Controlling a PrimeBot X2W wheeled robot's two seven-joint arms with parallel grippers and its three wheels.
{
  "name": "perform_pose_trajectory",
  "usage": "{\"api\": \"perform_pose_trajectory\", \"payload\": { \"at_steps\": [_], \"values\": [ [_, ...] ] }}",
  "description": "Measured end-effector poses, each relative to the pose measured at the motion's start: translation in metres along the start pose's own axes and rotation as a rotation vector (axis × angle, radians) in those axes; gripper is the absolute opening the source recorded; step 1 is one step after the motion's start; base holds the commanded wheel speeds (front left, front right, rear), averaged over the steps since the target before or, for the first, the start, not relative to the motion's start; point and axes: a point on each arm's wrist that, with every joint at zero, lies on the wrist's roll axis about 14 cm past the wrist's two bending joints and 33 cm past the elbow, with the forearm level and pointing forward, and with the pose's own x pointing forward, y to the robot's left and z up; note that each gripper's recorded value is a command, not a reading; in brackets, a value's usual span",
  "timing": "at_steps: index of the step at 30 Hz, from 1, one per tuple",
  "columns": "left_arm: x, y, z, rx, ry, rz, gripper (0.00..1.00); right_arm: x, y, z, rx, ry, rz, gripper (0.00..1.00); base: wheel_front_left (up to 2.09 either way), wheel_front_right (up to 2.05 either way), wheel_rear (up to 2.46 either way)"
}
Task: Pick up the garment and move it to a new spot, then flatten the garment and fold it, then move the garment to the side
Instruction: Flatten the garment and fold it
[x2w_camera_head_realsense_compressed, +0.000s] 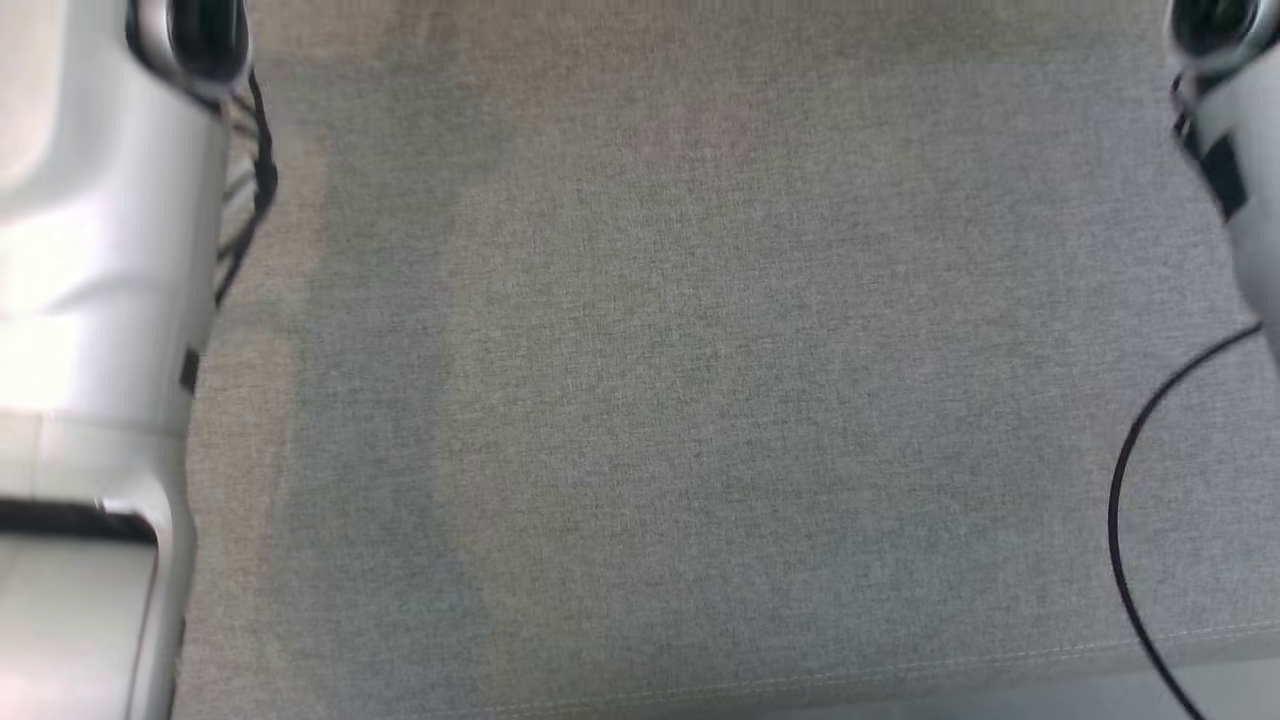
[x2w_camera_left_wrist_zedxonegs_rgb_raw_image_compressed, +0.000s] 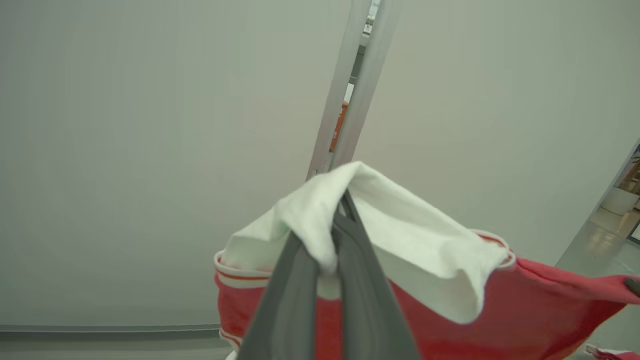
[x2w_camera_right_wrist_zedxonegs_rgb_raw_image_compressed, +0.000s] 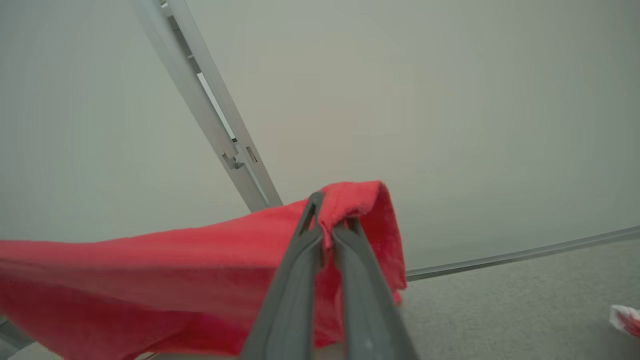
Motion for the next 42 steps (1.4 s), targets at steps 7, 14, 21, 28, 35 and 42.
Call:
{"api": "perform_pose_trajectory", "payload": {
  "at_steps": [7,14,21,28,35,42],
  "values": [
    [-0.077,-0.002,-0.024,-0.069,0.004,0.059,0.0,-0.066,-0.007,-0.037,0.037,0.088,0.018,0.0,0.0,0.0,0.0],
    [-0.16,-0.003,-0.058,-0.132,0.081,0.151,0.0,-0.128,-0.009,-0.068,0.107,0.164,-0.002,0.0,0.0,0.0,0.0],
    [-0.243,0.0,-0.086,-0.193,0.185,0.275,0.0,-0.194,-0.009,-0.099,0.187,0.245,-0.058,0.0,0.0,0.0,0.0],
    [-0.294,-0.019,-0.102,-0.23,0.264,0.302,0.0,-0.244,-0.014,-0.113,0.172,0.305,-0.096,0.0,0.0,0.0,0.0],
    [-0.325,-0.041,-0.109,-0.249,0.314,0.29,0.0,-0.279,-0.02,-0.111,0.15,0.32,-0.127,0.0,0.0,0.0,0.0],
    [-0.342,-0.057,-0.114,-0.241,0.375,0.249,0.0,-0.31,-0.032,-0.114,0.132,0.368,-0.181,0.0,0.0,0.0,0.0]
  ]
}}
